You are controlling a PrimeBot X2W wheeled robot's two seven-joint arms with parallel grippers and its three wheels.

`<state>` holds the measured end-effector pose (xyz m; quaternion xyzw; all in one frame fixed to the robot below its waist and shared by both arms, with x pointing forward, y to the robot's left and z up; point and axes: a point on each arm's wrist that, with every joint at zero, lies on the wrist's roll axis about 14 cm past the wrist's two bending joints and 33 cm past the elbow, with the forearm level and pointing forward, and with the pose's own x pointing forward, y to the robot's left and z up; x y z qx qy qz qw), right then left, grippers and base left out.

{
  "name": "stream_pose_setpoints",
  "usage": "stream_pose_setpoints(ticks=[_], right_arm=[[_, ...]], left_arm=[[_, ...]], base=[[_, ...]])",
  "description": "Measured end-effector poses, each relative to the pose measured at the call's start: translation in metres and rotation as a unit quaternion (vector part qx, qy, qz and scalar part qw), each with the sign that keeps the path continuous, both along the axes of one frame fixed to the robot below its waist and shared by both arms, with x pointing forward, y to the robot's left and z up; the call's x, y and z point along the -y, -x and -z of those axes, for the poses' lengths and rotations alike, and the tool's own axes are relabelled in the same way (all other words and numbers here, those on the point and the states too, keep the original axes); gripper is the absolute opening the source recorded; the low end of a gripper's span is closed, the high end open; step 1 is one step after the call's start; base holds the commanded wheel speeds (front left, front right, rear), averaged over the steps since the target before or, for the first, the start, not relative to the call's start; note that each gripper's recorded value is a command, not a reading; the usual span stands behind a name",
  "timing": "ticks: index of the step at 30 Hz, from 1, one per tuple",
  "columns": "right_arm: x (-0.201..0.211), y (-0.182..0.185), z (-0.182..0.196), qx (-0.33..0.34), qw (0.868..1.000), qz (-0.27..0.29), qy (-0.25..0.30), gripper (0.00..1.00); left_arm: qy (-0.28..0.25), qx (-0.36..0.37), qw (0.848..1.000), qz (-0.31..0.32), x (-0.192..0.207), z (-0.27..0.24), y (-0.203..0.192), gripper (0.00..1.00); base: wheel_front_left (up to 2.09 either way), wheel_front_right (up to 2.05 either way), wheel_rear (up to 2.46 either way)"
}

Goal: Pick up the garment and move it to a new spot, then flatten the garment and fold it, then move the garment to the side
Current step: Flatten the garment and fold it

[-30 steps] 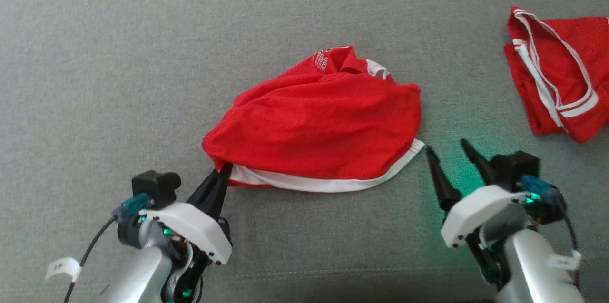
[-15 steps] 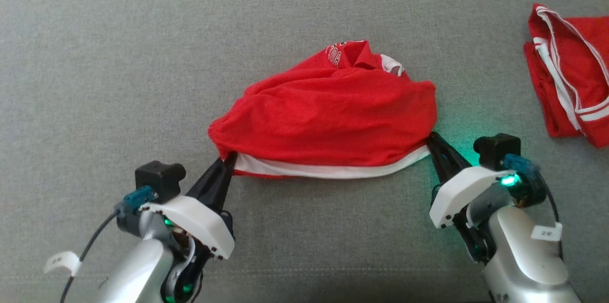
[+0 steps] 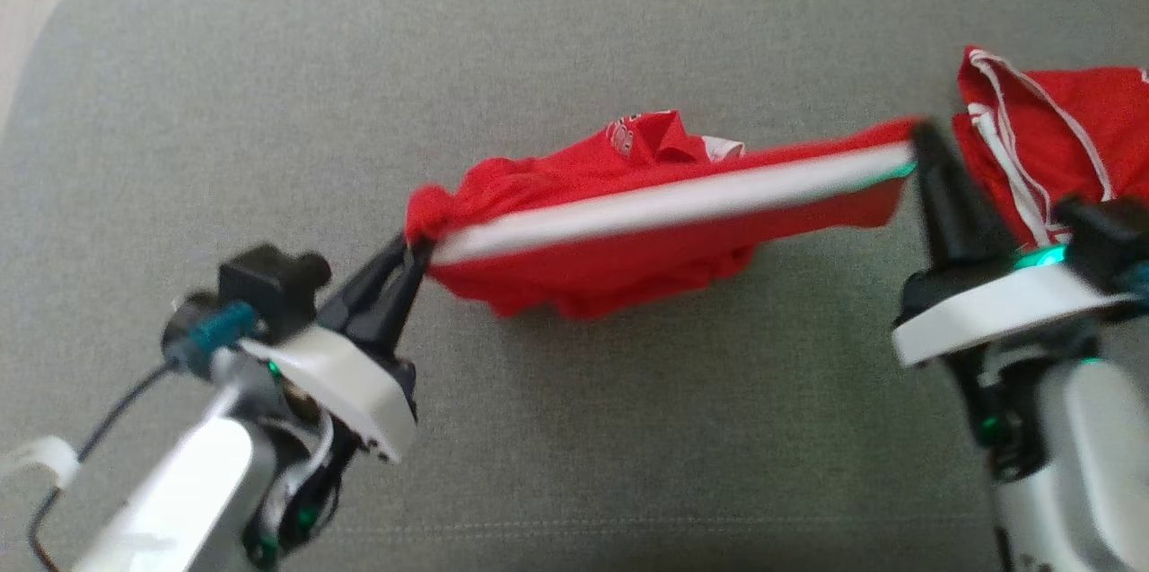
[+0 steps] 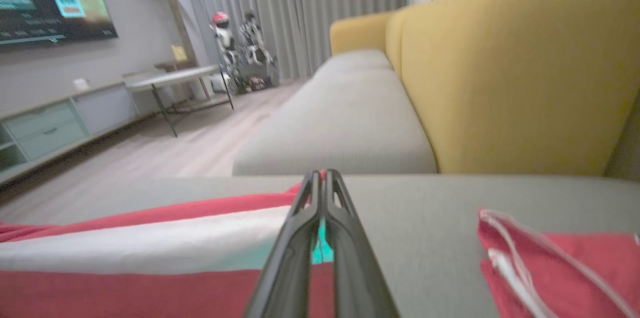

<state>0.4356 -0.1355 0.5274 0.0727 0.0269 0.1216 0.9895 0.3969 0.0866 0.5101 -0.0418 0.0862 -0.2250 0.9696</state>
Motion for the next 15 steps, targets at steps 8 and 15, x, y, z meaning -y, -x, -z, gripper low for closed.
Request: stream_pose_setpoints(ticks=[8, 15], right_arm=[[0.021, 0.010, -0.109, 0.152, 0.988, 0.031, 0.013, 0.00], [0.038, 0.033, -0.206, 0.280, 0.958, 0.054, 0.027, 0.00]], left_arm=[[0.013, 0.128, 0.992, 0.003, 0.001, -0.096, -0.016, 0.00], [0.022, 0.242, 0.970, 0.003, 0.002, -0.184, -0.013, 0.00]], base=[[0.00, 0.00, 0.00], [0.00, 0.00, 0.00]])
